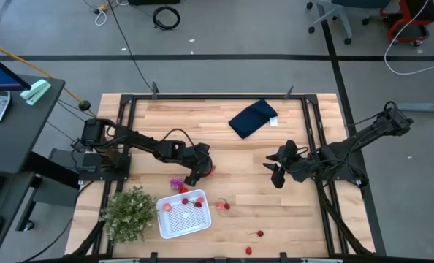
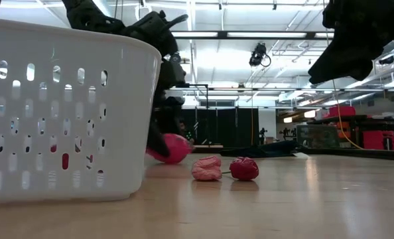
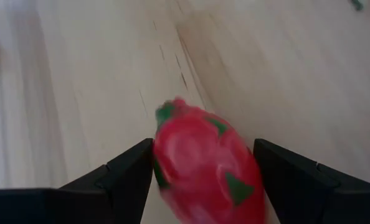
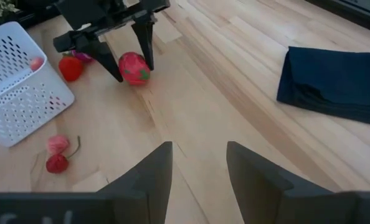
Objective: Pick and placing Produce into tupperware
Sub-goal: Put the dragon fruit into the white bin, then put the onion into the white bin
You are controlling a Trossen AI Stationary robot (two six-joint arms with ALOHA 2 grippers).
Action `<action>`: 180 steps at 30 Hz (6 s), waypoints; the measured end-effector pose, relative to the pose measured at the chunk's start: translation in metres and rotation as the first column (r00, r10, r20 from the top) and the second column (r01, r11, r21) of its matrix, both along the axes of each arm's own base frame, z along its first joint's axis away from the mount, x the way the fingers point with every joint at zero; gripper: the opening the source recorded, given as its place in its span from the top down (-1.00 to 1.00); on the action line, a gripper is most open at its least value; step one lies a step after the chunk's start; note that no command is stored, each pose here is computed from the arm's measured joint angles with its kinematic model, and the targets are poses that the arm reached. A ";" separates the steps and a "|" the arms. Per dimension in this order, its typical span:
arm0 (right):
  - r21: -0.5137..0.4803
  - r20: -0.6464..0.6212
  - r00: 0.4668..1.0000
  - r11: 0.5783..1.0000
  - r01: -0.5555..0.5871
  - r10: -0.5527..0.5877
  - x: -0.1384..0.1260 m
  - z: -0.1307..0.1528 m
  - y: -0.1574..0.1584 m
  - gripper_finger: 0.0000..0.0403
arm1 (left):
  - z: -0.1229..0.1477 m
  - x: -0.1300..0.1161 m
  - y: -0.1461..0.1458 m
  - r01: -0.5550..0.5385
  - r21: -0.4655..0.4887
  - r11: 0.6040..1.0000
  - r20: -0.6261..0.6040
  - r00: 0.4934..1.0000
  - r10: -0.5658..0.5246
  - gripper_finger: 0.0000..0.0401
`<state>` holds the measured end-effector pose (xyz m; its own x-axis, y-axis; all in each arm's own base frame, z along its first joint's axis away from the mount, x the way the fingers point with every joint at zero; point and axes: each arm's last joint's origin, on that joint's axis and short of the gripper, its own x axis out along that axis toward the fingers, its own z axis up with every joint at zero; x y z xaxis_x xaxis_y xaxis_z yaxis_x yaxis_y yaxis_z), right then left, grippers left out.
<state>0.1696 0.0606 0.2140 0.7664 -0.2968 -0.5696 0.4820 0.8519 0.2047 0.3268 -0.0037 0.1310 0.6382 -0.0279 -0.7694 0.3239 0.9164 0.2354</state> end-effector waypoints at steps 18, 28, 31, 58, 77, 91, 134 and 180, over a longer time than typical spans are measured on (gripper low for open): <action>0.001 0.000 1.000 1.000 0.000 0.000 0.000 0.000 0.000 0.21 | 0.001 0.001 0.000 -0.102 -0.085 0.991 0.004 0.995 0.103 -0.13; 0.002 0.002 1.000 1.000 0.000 0.000 0.000 0.000 0.000 0.21 | 0.025 -0.003 0.000 -0.108 -0.108 0.988 0.082 0.990 0.117 -0.15; 0.002 0.002 1.000 1.000 -0.001 0.001 0.000 0.000 0.000 0.21 | 0.044 -0.007 -0.002 -0.117 -0.137 0.984 0.138 0.981 0.136 -0.12; 0.008 0.002 1.000 1.000 -0.002 0.002 0.000 0.000 0.000 0.21 | 0.081 -0.066 -0.134 -0.118 -0.566 0.816 -0.062 0.993 0.101 -0.20; 0.017 -0.003 1.000 1.000 -0.016 0.016 0.000 0.000 0.001 0.21 | 0.045 -0.056 -0.144 -0.138 -0.455 0.880 -0.111 0.989 0.098 -0.26; 0.015 -0.004 1.000 1.000 -0.017 0.017 0.000 0.000 0.001 0.21 | 0.081 -0.044 -0.136 -0.095 -0.429 0.898 -0.087 0.994 0.064 -0.21; -0.003 -0.037 0.999 1.000 -0.020 0.019 0.002 -0.005 0.002 0.21 | 0.048 -0.080 -0.051 -0.370 0.069 0.926 -0.576 0.743 0.340 -0.23; -0.058 0.038 0.986 0.985 0.165 -0.163 0.005 -0.002 -0.011 0.21 | 0.018 -0.052 -0.065 -0.346 -0.025 0.938 -0.526 0.802 0.282 -0.39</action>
<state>0.1748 0.0498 0.2119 0.7225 -0.4534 -0.5219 0.6104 0.7729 0.1736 0.2752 -0.0685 0.1491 0.1477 -0.0016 -0.9890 0.0568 0.9984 0.0069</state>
